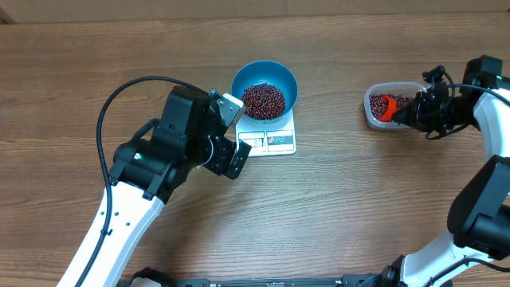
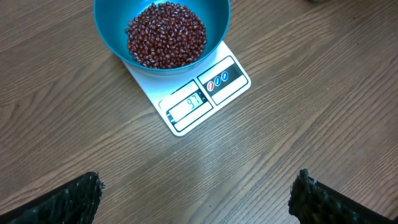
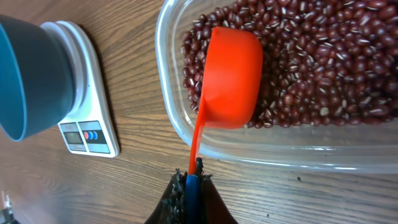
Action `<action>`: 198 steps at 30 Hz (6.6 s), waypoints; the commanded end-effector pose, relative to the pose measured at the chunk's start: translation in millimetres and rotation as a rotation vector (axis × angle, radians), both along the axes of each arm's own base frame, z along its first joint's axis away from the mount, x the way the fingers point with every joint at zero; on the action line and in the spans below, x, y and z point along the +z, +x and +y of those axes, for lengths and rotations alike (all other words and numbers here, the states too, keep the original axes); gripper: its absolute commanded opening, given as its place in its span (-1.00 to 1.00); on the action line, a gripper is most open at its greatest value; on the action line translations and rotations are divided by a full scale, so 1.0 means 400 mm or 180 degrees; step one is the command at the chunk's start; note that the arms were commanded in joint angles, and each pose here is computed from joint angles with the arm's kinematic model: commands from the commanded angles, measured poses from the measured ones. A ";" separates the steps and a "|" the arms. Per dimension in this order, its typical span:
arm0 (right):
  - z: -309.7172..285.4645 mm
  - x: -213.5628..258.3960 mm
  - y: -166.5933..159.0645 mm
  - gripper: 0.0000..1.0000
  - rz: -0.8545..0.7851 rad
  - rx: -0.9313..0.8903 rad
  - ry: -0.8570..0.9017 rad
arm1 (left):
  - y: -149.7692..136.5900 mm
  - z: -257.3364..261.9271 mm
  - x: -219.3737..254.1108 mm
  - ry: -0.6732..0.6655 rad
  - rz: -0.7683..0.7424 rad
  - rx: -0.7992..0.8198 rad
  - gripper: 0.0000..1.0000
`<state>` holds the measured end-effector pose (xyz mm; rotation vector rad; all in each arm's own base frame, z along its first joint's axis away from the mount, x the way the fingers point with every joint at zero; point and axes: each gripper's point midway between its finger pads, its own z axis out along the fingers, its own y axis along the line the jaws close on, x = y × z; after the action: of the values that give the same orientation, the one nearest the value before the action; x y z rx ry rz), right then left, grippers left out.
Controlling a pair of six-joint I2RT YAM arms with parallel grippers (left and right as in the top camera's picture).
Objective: Scoop item into bowl and weigh 150g on scale
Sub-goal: 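Lower the scoop into the red beans with the right gripper, then drag the scoop through the beans and lift it filled, then carry the filled scoop leftward over the blue bowl, then tilt the scoop to pour beans into the blue bowl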
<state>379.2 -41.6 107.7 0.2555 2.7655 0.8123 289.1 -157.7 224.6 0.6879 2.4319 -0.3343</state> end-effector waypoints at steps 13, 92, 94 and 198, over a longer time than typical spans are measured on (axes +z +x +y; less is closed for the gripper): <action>-0.030 0.009 -0.019 -0.93 -0.0197 -0.0191 0.0565 | -0.004 -0.001 -0.004 -0.0002 0.0009 -0.0061 0.99; 0.567 0.240 0.078 -0.93 -0.0976 0.1506 0.1031 | -0.005 -0.001 -0.004 -0.0001 0.0010 -0.0061 0.99; 0.575 0.231 0.076 -0.93 -0.0961 0.1522 0.0944 | -0.005 -0.001 -0.004 -0.0001 0.0011 -0.0061 0.99; 0.654 0.221 0.083 -0.93 -0.1567 0.1785 -0.1320 | -0.005 -0.001 -0.004 -0.0001 0.0010 -0.0061 0.99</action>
<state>407.7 220.0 168.8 -0.7368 2.5180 0.3148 289.1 -157.7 224.6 0.6879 2.4319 -0.3343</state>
